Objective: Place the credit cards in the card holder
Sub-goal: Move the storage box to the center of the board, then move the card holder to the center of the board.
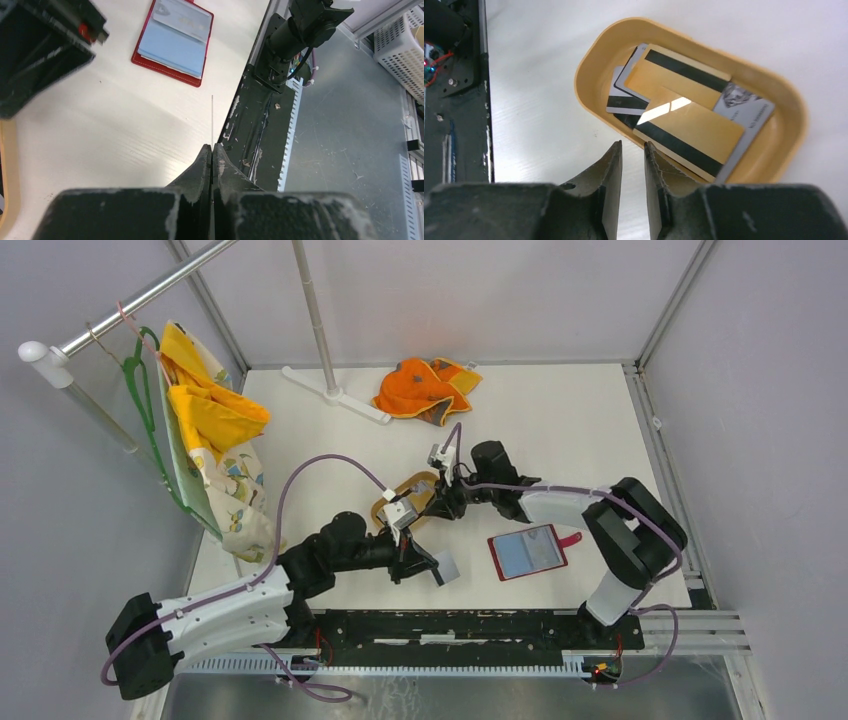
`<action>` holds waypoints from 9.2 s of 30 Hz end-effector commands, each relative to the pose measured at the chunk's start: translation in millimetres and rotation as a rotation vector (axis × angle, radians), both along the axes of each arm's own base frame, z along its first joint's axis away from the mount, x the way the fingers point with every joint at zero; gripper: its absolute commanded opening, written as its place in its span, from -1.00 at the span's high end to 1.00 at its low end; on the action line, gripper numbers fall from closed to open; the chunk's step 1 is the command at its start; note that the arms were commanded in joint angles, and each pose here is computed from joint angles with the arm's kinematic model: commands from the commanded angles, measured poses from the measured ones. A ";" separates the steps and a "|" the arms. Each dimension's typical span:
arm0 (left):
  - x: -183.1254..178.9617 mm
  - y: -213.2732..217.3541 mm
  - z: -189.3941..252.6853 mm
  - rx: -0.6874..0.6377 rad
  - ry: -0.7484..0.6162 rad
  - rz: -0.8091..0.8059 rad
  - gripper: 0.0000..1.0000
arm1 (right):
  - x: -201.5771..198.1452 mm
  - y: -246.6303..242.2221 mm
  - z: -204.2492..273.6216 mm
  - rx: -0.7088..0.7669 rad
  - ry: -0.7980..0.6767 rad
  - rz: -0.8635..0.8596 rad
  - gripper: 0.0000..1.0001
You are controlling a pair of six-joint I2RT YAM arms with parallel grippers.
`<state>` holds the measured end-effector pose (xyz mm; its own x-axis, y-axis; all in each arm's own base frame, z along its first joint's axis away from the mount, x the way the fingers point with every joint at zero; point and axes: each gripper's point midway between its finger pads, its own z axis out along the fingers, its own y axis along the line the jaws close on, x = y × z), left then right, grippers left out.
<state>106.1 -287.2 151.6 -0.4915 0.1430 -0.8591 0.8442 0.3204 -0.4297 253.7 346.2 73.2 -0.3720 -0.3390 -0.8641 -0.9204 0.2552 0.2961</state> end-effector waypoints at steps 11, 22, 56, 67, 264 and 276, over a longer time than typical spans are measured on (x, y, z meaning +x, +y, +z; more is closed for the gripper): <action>14.2 -35.5 18.8 -0.058 -0.055 -0.070 0.96 | -33.7 -126.1 50.9 -0.201 -0.406 0.268 -0.14; 29.6 -54.7 -1.8 0.009 -0.062 -0.085 0.97 | -89.9 -118.9 44.7 -0.008 -0.292 0.451 -0.61; 29.7 -29.5 46.0 -0.344 -0.144 0.075 -0.29 | -123.1 -87.7 66.9 0.191 -0.026 0.512 1.00; 38.7 -44.3 50.0 -0.371 -0.126 0.077 -0.21 | -122.1 -87.3 63.3 0.187 -0.001 0.502 1.00; 27.8 -101.4 -129.5 -0.121 0.751 0.561 0.96 | -63.9 -226.7 -62.8 -0.653 -0.115 0.232 0.24; 29.9 -107.2 -128.2 -0.146 0.759 0.517 0.97 | -64.1 -226.1 -62.8 -0.652 -0.116 0.235 0.23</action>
<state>133.2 -389.6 24.2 -0.8993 -0.3389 -0.2766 0.0850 0.4849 -0.8704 191.2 121.9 13.1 -0.1389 -0.8549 -0.4999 -0.9900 0.1333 0.0471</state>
